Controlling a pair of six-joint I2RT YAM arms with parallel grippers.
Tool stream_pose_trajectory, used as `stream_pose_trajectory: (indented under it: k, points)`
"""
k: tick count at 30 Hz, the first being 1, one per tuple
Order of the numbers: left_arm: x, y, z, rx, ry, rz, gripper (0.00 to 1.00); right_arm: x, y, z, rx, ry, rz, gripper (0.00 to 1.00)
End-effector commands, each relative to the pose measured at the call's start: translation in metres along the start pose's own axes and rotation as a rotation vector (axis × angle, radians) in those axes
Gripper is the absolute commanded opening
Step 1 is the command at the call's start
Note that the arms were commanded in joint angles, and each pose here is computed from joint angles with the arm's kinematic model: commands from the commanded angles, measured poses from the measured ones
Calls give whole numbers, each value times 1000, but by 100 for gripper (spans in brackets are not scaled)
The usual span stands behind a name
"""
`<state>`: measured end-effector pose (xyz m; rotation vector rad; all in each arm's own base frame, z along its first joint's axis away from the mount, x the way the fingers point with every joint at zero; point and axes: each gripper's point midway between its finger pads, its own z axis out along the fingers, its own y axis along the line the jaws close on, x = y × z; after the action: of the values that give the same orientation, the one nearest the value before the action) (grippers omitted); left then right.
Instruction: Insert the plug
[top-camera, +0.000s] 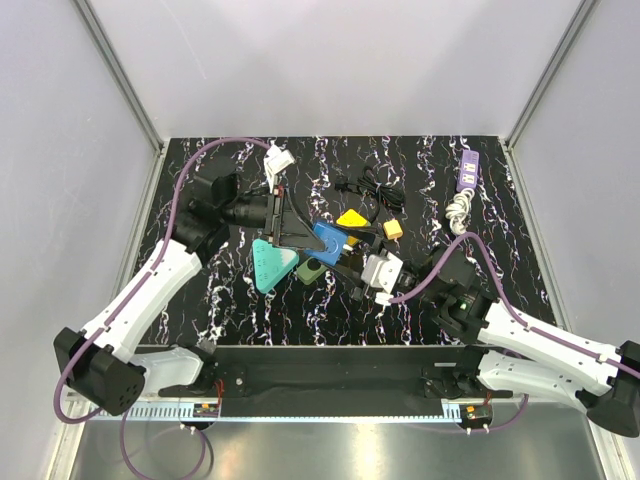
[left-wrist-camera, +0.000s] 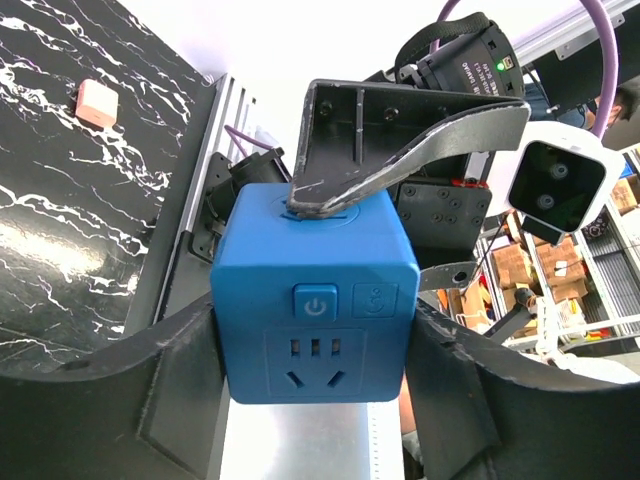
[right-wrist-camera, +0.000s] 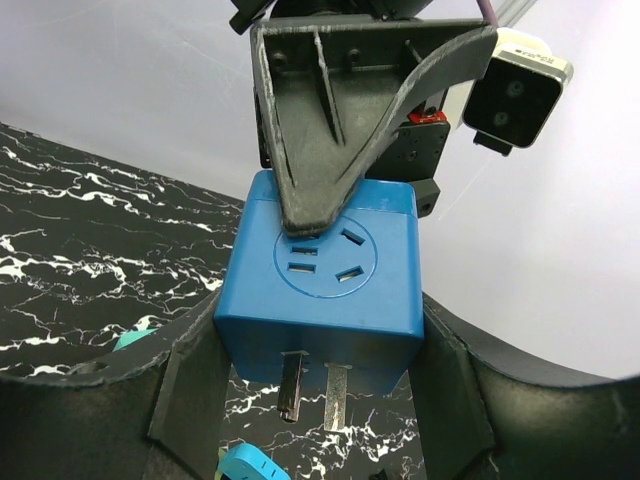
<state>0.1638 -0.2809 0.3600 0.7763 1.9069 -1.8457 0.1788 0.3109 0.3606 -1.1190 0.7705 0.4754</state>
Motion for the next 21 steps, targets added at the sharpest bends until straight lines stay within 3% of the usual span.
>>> stream_pose_trajectory:
  k: [1, 3, 5, 8, 10, 13, 15, 17, 18, 21]
  points:
    - [10, -20, -5, 89, 69, 24, 64, -5, -29, -7, 126, 7, -34, 0]
    - [11, -21, -5, 94, 75, 15, 64, -4, -29, -6, 127, 9, -36, 0]
    - [12, -21, -5, 97, 81, 9, 56, -5, -29, -5, 122, 5, -35, 0]
    - [11, -21, -5, 98, 82, 11, 16, -5, -25, -3, 104, -1, -14, 0]
    - [10, -17, -4, 94, 82, 0, 2, -6, -22, -2, 89, -7, 2, 2]
    - [9, -11, -1, 91, 88, -22, 0, -5, -13, -1, 57, -12, 43, 25]
    - [7, -9, -1, 86, 86, 3, 0, -5, -9, -1, 42, -14, 74, 54]
    - [0, -4, -6, 65, 78, 58, 0, -5, -7, -4, 40, -14, 104, 76]
    - [-3, -6, -12, 39, 78, 50, 0, -5, -5, -6, 34, -11, 115, 97]
    - [-18, 28, -27, -152, 35, 174, 0, -3, -1, -15, 42, 2, 168, 100]
